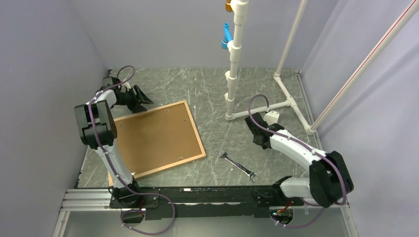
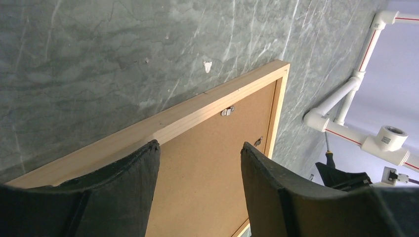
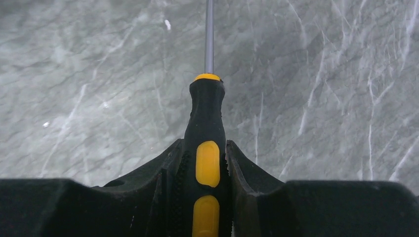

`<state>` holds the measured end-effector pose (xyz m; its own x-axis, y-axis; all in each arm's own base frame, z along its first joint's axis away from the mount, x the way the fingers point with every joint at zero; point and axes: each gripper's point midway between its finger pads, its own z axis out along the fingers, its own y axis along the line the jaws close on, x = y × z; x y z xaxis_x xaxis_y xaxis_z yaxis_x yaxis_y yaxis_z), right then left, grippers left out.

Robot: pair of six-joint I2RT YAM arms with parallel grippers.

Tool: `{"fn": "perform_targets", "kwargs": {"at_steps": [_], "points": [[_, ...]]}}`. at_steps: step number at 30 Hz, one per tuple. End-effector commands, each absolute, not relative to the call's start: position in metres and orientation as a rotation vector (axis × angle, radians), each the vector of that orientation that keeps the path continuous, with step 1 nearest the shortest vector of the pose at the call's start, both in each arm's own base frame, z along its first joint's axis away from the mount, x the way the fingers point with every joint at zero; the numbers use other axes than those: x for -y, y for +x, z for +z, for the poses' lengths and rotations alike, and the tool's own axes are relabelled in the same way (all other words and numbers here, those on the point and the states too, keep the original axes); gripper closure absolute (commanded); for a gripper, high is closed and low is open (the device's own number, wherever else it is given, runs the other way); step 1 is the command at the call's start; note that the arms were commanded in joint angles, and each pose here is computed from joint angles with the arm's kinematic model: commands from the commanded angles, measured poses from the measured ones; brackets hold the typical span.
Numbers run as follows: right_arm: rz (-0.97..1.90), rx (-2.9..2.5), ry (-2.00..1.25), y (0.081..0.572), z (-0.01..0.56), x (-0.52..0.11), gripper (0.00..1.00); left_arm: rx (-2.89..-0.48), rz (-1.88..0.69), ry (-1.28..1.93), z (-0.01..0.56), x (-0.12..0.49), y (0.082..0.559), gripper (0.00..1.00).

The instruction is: Take the photo out of the frame

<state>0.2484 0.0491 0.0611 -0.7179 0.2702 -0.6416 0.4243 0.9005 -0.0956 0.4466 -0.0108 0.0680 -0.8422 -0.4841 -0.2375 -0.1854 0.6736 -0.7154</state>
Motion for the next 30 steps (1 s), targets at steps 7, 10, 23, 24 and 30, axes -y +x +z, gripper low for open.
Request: {"fn": "perform_targets", "kwargs": {"at_steps": [7, 10, 23, 24, 30], "points": [[-0.411, -2.422, 0.503, 0.276, 0.047, -0.049, 0.74, -2.397, -1.019, -0.436, 0.101, 0.017, 0.449, 0.36], [-0.374, -2.437, 0.468, 0.278, 0.046, -0.054, 0.58, -2.397, -1.018, -0.436, 0.102, 0.017, 0.449, 0.35], [-0.128, -2.351, 0.209, 0.292, 0.088, -0.089, 0.27, -2.381, -1.028, -0.426, 0.106, 0.018, 0.449, 0.35], [-0.095, -2.326, 0.166, 0.293, 0.096, -0.097, 0.27, -2.379, -1.026, -0.421, 0.107, 0.019, 0.449, 0.35], [0.053, -2.191, -0.325, 0.276, 0.123, -0.187, 0.21, -2.354, -0.952, -0.412, 0.120, 0.013, 0.448, 0.35]]}}
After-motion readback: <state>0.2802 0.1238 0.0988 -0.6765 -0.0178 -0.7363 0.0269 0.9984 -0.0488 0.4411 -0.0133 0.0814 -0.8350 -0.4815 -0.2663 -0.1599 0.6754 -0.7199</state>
